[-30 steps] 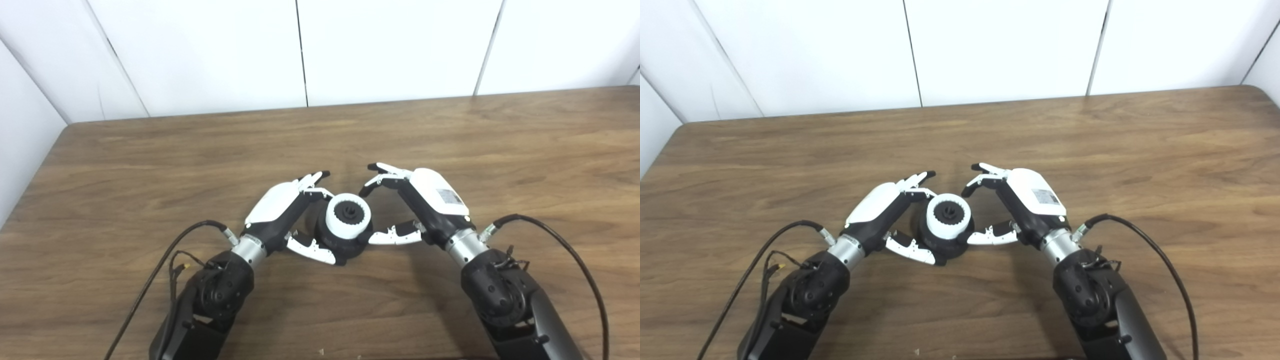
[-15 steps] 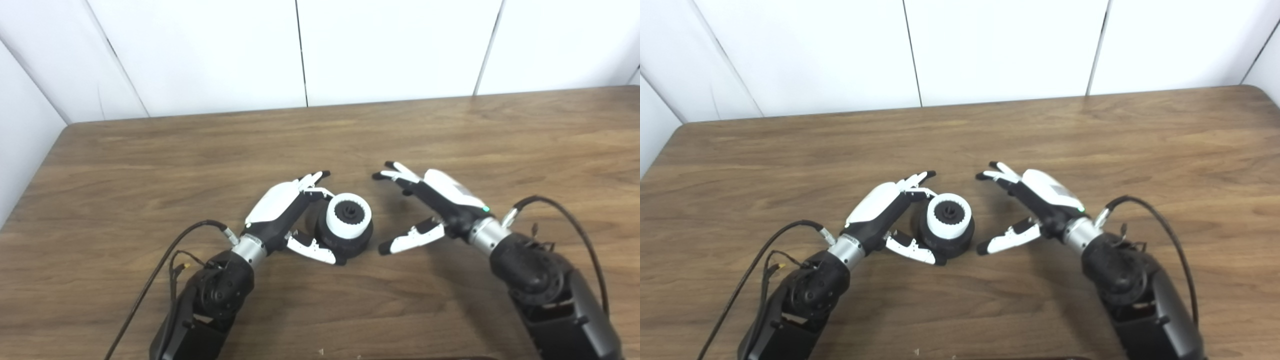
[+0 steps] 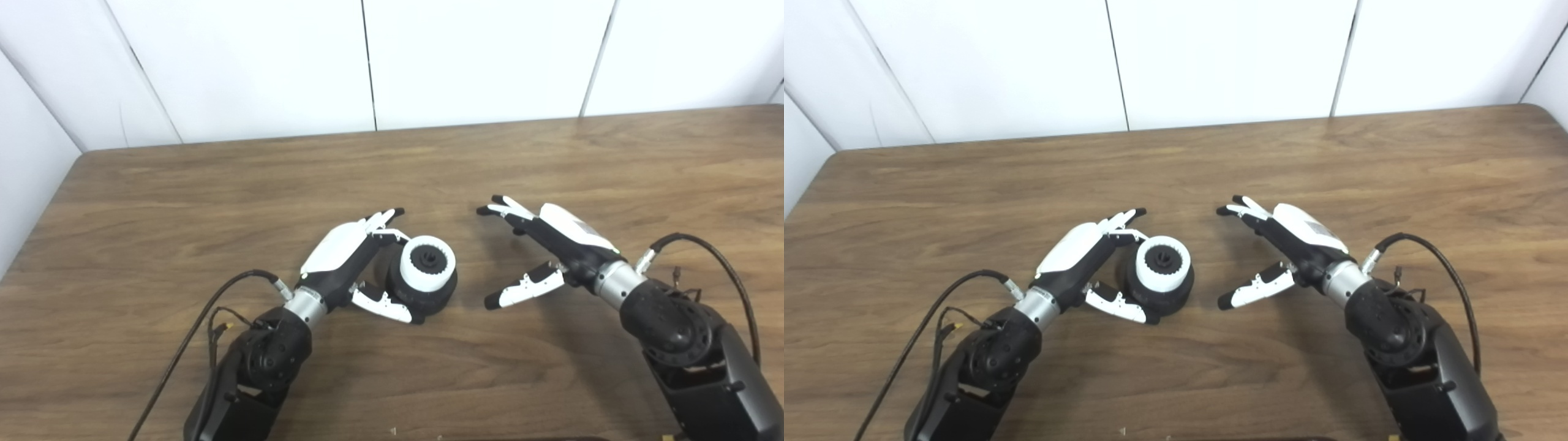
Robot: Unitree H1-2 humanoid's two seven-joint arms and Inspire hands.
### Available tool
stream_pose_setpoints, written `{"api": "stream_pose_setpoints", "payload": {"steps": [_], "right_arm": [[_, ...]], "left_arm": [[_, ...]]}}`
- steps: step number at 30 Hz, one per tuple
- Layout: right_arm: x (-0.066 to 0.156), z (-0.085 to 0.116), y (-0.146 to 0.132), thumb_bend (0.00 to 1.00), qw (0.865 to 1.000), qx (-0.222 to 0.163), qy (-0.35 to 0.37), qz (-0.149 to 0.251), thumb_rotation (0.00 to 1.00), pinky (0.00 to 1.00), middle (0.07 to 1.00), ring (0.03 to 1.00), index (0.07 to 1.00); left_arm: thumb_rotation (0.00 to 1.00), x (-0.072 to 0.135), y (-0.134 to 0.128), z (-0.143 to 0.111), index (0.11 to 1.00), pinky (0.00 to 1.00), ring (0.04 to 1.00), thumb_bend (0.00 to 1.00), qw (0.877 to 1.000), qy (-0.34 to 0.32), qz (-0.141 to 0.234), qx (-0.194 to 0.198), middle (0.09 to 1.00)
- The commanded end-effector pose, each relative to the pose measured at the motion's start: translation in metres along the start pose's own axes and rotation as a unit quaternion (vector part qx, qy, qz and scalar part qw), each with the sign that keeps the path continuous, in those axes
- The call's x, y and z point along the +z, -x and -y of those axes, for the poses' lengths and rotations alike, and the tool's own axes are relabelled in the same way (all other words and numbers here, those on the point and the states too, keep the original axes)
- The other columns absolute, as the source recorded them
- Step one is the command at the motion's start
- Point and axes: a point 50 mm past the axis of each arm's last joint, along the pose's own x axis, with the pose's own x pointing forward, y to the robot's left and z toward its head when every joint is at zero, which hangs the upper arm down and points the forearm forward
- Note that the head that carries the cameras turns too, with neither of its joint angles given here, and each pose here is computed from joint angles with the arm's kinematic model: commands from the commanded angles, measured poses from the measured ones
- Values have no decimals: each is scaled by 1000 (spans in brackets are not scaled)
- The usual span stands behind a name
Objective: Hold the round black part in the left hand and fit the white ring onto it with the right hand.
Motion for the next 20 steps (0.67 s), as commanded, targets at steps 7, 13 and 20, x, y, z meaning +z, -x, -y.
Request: {"api": "stream_pose_setpoints", "payload": {"steps": [7,13,20], "right_arm": [[9,15,0,1000,999,-37,12,22,363,844,997,949,893],[11,15,0,986,999,-41,13,25,370,843,995,944,885],[13,17,0,977,999,-43,13,25,372,857,998,947,887]], "left_arm": [[359,11,-9,-19,638,1000,1000,1000,999,-10,34,31,1000],[362,12,-8,-19,641,1000,1000,1000,999,-10,33,31,1000],[354,13,-9,-18,641,1000,1000,1000,999,-10,33,31,1000]]}}
